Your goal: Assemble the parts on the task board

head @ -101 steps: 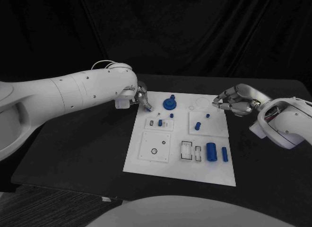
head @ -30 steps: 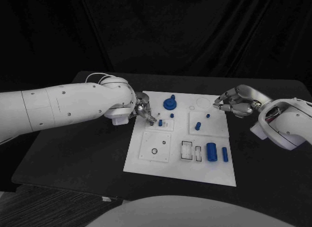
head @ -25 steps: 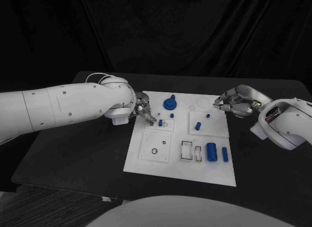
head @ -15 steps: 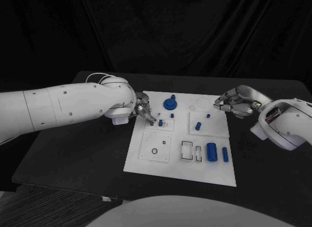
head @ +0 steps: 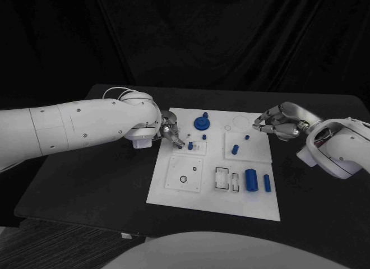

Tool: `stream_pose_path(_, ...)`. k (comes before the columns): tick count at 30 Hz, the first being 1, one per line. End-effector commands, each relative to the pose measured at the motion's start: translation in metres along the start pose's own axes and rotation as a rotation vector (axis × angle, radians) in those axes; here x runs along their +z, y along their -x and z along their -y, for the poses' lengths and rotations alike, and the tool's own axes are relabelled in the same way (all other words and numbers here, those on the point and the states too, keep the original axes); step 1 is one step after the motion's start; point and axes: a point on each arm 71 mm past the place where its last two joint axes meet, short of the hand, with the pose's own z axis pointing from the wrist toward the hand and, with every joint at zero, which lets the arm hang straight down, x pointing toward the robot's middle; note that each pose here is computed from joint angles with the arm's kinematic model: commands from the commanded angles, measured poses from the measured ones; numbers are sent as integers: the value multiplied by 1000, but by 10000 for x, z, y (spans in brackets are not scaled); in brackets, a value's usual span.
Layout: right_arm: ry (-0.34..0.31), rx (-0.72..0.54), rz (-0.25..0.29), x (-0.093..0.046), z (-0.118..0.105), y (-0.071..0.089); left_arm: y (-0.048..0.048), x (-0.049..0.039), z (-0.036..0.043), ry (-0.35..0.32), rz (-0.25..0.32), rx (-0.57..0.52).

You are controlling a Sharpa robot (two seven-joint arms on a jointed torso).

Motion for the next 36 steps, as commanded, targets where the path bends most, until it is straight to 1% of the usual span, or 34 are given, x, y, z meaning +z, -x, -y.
stream_pose_path(1, -11, -3, -7, -2, 12, -15, -32, 10, 6, -5, -28, 15)
stream_pose_path(8, -12, -3, -10, -3, 17, -23, -51, 45, -25, 5, -38, 14)
stream_pose_path(17, -16, -3, -13, -3, 24, -27, -70, 71, -37, 10, -47, 16)
stream_pose_path(36, -17, -4, -16, -1, 27, -31, -79, 94, -4, 5, -53, 21)
